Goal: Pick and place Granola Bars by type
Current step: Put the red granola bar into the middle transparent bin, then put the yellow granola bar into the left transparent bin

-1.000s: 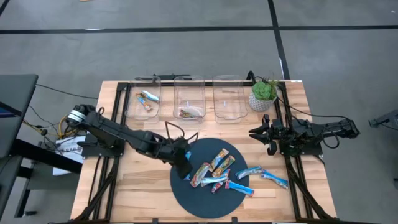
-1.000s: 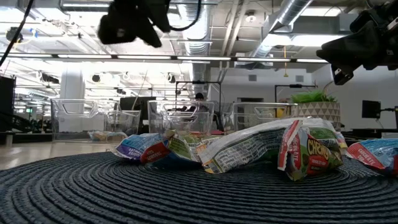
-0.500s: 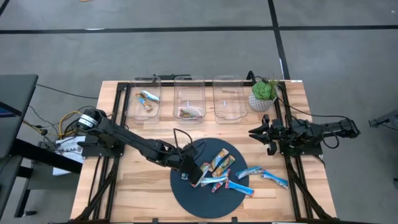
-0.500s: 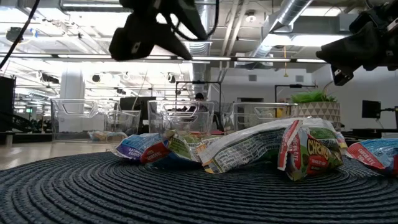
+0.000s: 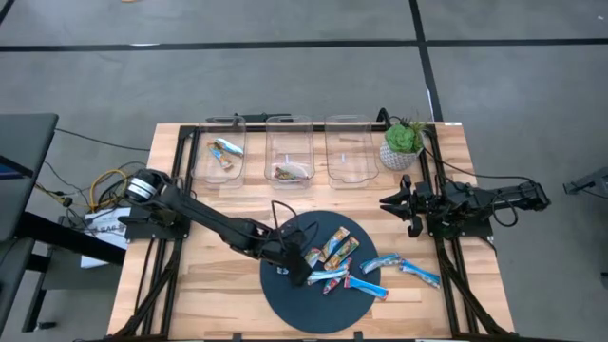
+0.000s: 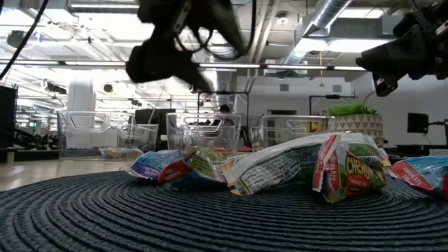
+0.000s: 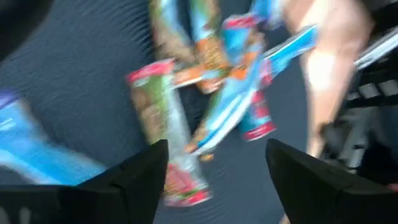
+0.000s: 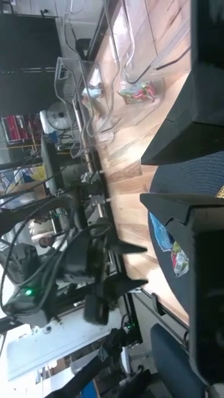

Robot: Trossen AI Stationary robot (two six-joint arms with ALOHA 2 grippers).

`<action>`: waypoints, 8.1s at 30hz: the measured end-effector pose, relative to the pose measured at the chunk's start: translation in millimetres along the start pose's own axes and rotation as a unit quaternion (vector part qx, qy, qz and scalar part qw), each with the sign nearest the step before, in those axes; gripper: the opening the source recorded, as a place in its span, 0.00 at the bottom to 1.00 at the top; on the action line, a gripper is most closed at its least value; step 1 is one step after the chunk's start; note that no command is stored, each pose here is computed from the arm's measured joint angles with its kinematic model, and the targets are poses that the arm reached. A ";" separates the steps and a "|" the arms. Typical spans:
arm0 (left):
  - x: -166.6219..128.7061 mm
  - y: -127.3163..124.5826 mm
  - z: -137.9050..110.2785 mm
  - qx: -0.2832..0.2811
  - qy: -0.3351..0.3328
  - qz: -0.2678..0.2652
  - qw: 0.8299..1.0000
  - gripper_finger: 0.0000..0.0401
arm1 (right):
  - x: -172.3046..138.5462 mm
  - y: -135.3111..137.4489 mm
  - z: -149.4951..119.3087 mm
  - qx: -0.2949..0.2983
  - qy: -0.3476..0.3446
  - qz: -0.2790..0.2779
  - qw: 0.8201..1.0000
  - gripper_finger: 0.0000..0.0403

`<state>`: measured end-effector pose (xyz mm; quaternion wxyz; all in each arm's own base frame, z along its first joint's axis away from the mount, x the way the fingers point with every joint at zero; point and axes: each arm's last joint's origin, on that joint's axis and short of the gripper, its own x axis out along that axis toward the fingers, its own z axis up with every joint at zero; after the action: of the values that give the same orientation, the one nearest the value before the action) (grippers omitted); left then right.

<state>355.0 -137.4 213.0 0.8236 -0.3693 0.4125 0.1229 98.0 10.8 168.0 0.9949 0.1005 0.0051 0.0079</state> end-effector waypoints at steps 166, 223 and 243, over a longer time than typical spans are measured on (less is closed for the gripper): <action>-93.7 177.1 264.5 0.397 0.092 0.252 0.878 0.08 | 0.3 0.0 -0.3 0.000 0.002 0.000 1.000 0.19; 3.4 222.4 257.3 0.385 0.204 0.202 0.877 0.19 | 0.3 0.0 -0.3 0.000 0.002 0.000 1.000 0.19; -15.2 215.0 261.7 0.394 0.185 0.238 0.868 0.32 | 0.3 0.0 -0.3 0.000 0.002 0.000 1.000 0.19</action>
<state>390.5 199.7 217.0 0.7554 0.0795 0.6465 0.0719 98.3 10.8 167.7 0.9949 0.1002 0.0070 0.0079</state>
